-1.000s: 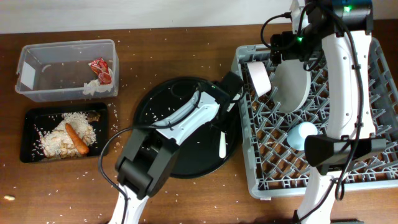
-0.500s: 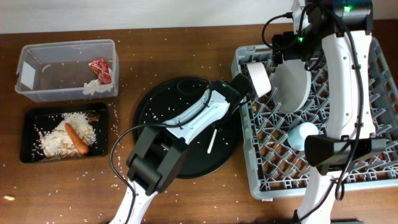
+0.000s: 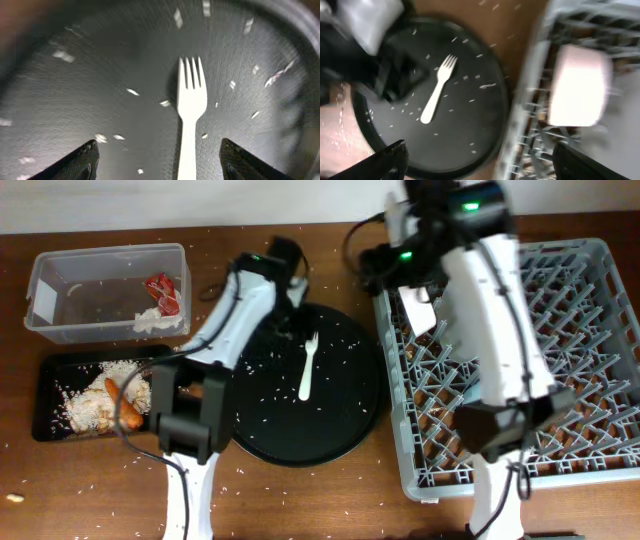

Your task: Sort waste into correct bins and load items into the dishwasher rack

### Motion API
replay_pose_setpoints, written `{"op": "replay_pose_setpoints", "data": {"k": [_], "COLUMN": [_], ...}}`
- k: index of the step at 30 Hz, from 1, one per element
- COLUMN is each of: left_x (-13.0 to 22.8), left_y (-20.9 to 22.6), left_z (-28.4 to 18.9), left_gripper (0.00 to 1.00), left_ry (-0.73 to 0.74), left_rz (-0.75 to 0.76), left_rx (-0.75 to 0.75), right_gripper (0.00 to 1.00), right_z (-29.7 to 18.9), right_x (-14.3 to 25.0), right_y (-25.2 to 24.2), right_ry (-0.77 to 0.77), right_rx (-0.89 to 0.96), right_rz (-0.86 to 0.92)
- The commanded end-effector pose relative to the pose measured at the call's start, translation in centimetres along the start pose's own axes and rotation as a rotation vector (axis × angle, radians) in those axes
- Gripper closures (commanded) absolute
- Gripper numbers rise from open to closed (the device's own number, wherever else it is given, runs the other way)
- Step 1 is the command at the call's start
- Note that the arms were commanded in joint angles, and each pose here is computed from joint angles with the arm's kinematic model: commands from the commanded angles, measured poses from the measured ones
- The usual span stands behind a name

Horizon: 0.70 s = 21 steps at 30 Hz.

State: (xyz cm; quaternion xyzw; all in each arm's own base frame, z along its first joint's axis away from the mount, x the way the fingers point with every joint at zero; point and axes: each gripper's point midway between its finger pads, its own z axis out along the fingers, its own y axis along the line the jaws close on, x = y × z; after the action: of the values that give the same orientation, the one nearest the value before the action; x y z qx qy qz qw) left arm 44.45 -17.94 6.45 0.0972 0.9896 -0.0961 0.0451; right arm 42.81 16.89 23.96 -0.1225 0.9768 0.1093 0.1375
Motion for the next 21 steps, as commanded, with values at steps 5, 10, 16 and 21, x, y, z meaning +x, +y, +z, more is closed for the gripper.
{"op": "replay_pose_setpoints", "data": {"k": [5,10,16,21], "left_x": [-4.8,-3.2,-1.8,-1.6], "left_y": [15.3,18.6,19.3,19.5], "left_z": [-12.1,-12.4,-12.1,-12.1], "left_gripper": [0.14,0.14,0.14,0.14], "left_ry": [-0.314,-0.283,-0.233,-0.227], "left_rz": [-0.344,-0.41,-0.425,-0.427], "left_rx": [-0.012,-0.065,-0.126,-0.139], "right_gripper": [0.16,0.22,0.28,0.5], "right_z": [12.0,20.3,25.5,27.2], "right_x": [1.6,2.4,3.6,3.8], "right_y": [6.4,8.0,6.9,7.4], "right_ry": [0.196,0.226,0.268,0.275], "right_rx": [-0.01,0.073,0.118,0.092], "right_rz": [0.104,0.217,0.288,0.315]}}
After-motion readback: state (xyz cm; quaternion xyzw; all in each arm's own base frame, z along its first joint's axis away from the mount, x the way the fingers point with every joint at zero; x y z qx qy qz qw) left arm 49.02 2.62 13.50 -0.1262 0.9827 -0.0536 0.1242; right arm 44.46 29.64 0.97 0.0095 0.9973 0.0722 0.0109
